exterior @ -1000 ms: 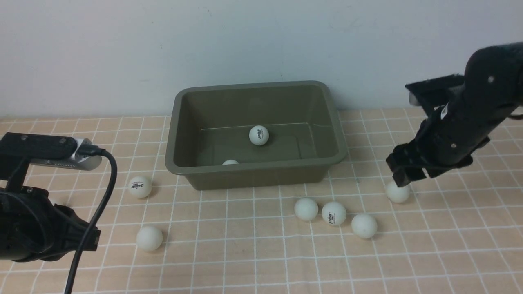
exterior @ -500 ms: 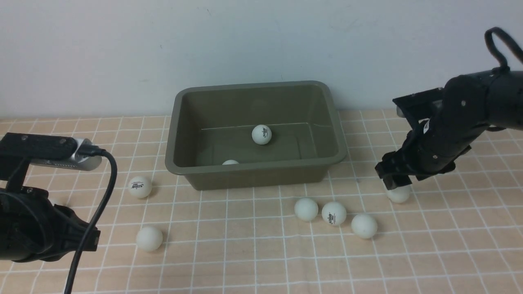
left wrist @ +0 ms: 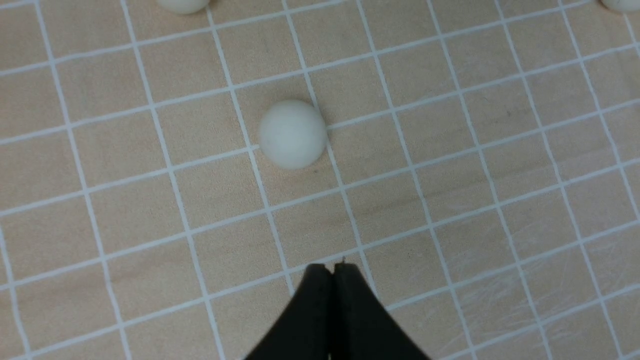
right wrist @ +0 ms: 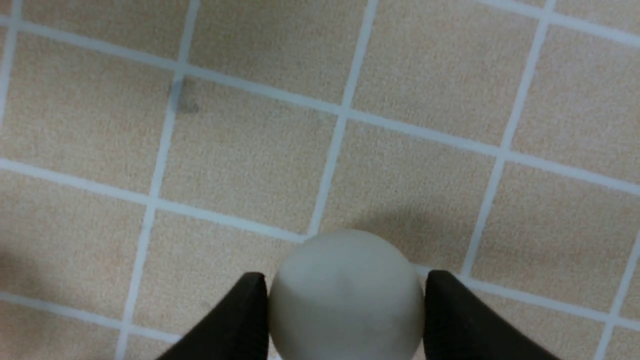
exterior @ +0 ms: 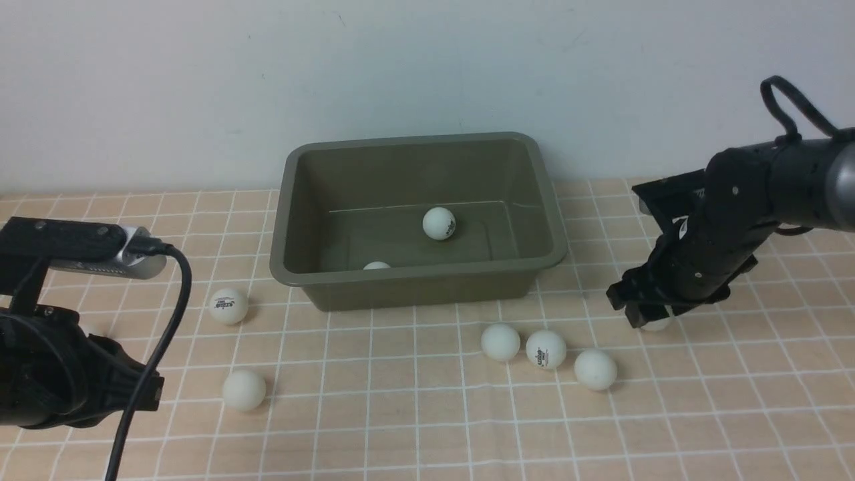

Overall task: Put the table tennis balls into the box on the light coffee tablecloth.
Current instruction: 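Reach for and grasp a ping pong ball on the table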

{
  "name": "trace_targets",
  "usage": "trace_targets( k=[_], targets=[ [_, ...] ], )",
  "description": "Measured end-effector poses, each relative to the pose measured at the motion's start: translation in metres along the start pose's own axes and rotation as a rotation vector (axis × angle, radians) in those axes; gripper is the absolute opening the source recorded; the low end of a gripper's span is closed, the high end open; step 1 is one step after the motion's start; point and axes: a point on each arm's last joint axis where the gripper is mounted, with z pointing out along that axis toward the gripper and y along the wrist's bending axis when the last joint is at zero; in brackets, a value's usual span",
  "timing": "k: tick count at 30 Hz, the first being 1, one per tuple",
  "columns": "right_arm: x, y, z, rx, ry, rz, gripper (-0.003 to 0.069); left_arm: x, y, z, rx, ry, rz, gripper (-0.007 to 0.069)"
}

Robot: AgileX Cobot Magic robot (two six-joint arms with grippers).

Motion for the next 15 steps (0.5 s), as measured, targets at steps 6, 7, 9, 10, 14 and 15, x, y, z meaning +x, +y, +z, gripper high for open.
trace_targets(
  k=[6, 7, 9, 10, 14, 15],
  targets=[
    [-0.022, -0.001, -0.022, 0.002, -0.013, 0.002, 0.036, 0.0, 0.0, 0.0, 0.0, 0.0, 0.001, -0.0068],
    [-0.027, -0.002, -0.027, 0.003, -0.024, 0.002, 0.036, 0.0, 0.0, 0.0, 0.0, 0.0, 0.001, -0.0068],
    [-0.044, -0.001, -0.047, -0.018, -0.057, 0.022, 0.036, 0.0, 0.0, 0.0, 0.0, 0.0, 0.002, -0.0068],
    [-0.053, 0.0, -0.057, -0.036, -0.078, 0.031, 0.036, 0.0, 0.0, 0.0, 0.0, 0.0, 0.002, -0.0068],
    [-0.08, 0.014, -0.096, -0.148, -0.188, 0.022, 0.036, 0.0, 0.0, 0.0, -0.002, -0.004, 0.002, -0.0068],
    [-0.086, 0.02, -0.105, -0.178, -0.221, 0.011, 0.036, -0.001, 0.0, 0.0, -0.003, -0.005, 0.002, -0.0068]
  ],
)
